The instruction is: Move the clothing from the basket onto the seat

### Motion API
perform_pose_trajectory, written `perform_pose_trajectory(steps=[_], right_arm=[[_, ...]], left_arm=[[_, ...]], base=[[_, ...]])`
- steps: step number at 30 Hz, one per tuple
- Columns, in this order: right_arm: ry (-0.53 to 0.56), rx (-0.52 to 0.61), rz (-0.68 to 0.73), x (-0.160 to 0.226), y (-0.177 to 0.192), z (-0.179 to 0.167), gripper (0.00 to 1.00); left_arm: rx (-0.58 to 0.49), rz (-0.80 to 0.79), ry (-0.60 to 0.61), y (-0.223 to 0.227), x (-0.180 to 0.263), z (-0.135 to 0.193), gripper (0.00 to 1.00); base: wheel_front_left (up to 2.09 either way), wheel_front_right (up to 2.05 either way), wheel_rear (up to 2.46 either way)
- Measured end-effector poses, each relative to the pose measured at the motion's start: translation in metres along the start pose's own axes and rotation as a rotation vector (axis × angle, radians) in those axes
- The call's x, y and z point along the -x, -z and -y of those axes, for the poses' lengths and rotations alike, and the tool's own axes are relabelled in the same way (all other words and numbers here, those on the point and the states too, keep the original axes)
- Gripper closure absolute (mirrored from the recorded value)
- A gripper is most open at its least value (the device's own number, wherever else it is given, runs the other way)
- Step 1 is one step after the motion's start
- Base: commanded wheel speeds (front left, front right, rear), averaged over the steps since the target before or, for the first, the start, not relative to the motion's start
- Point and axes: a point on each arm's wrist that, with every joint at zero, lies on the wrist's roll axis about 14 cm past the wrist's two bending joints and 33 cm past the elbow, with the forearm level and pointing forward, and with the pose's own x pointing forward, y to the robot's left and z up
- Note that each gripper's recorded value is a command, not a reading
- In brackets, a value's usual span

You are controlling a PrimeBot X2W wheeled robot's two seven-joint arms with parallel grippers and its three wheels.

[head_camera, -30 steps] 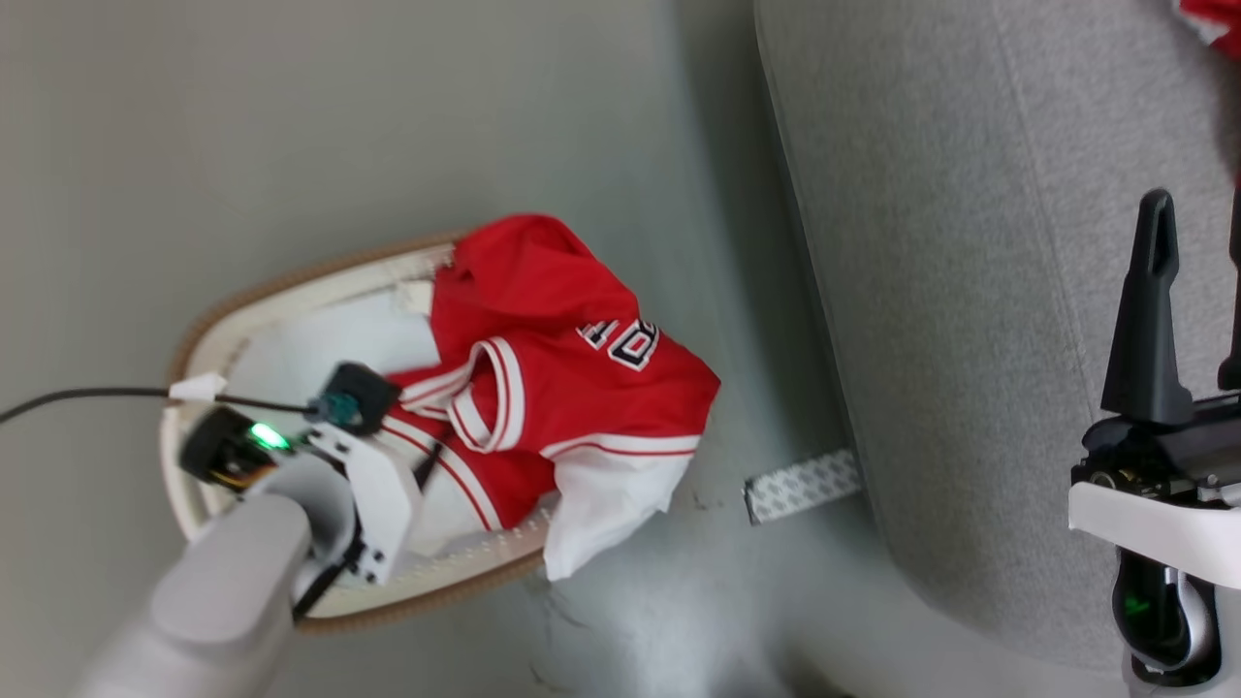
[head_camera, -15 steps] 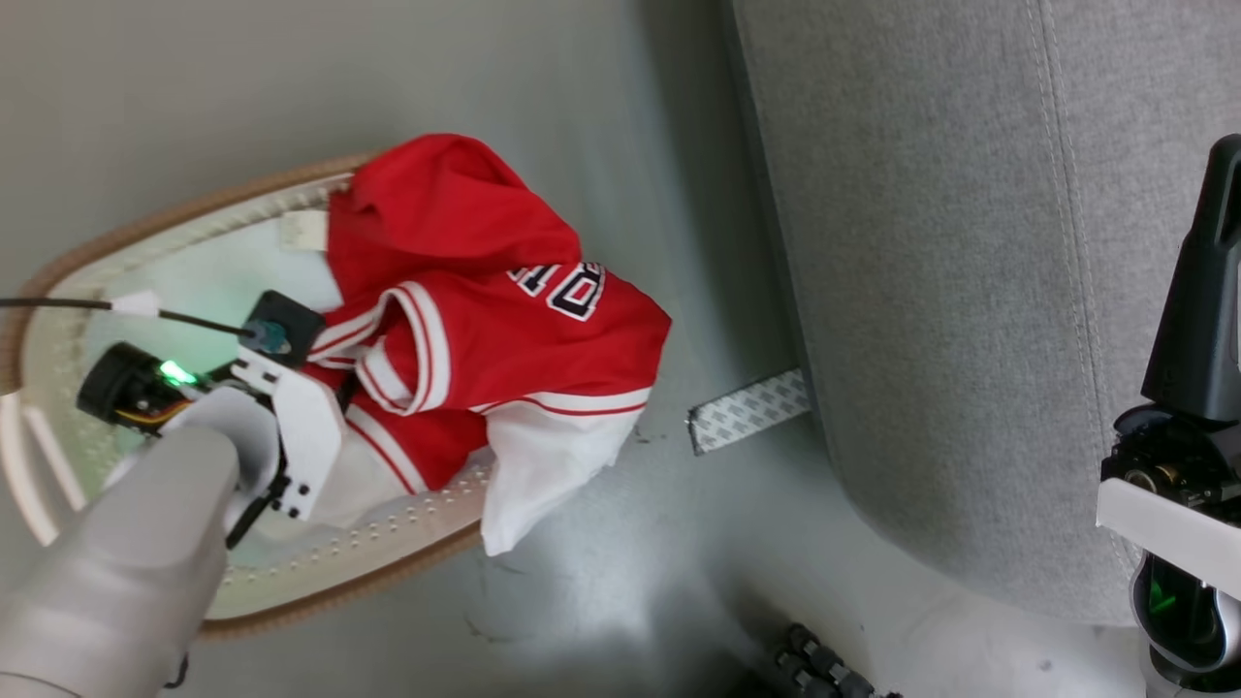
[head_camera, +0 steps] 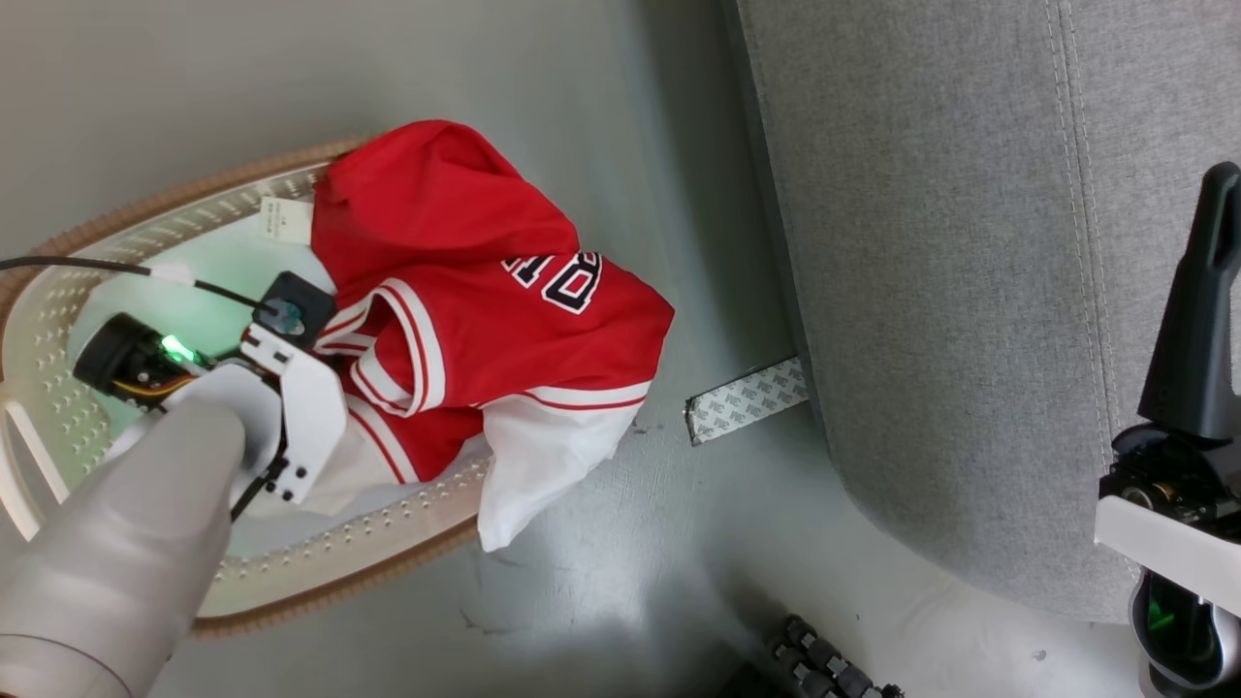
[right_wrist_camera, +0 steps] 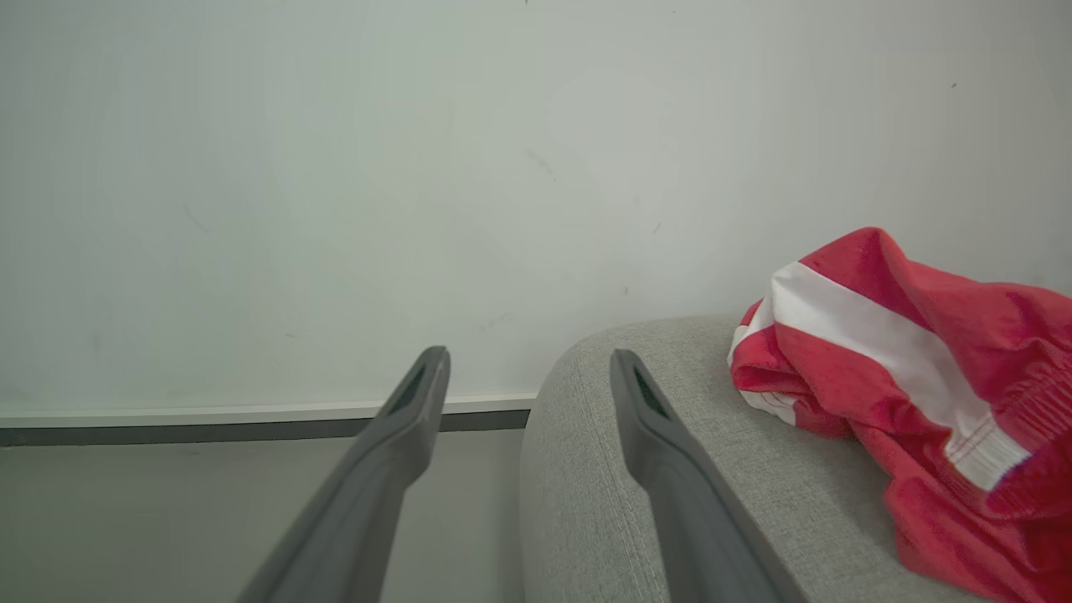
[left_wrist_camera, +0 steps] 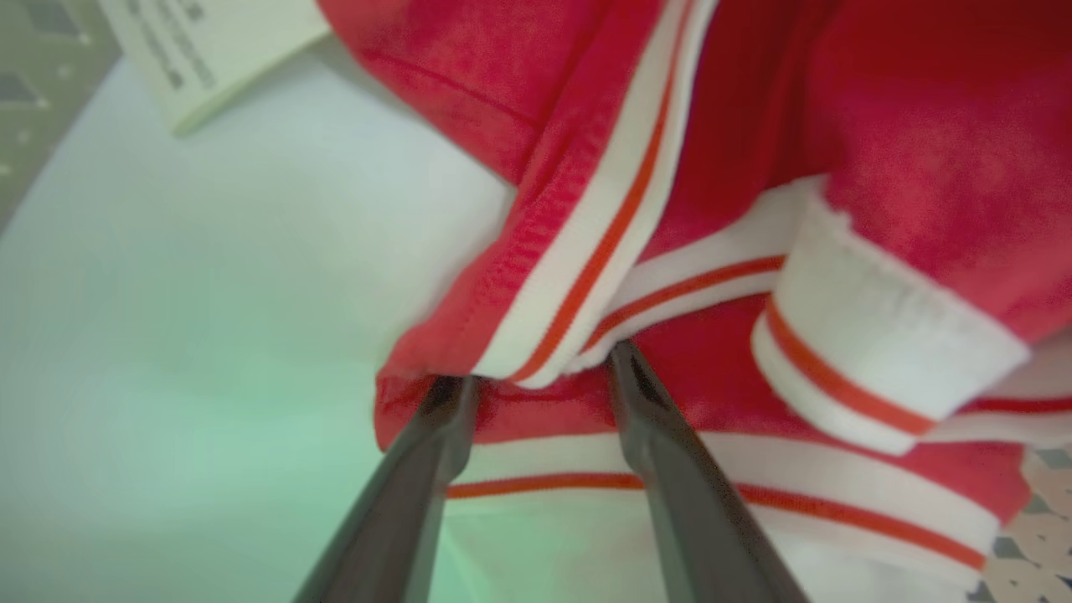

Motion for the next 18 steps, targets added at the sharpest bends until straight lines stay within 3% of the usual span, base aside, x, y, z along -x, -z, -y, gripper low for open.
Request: perform_pose_trajectory(steps=[10, 18], right_arm=[[-0.004, -0.002, 0.038, -0.004, -0.015, 0.001, 0.0], [-0.02, -0.005, 0.117, 0.001, -0.05, -0.004, 0.0]], left_arm=[[0.013, 0.105, -0.004, -0.029, 0.016, 0.004, 1.0], [0.089, 0.328, -0.005, -0.081, 0.065, 0.029, 1.0]], base=[[0.0, 0.0, 0.0], [0.0, 0.0, 0.0]])
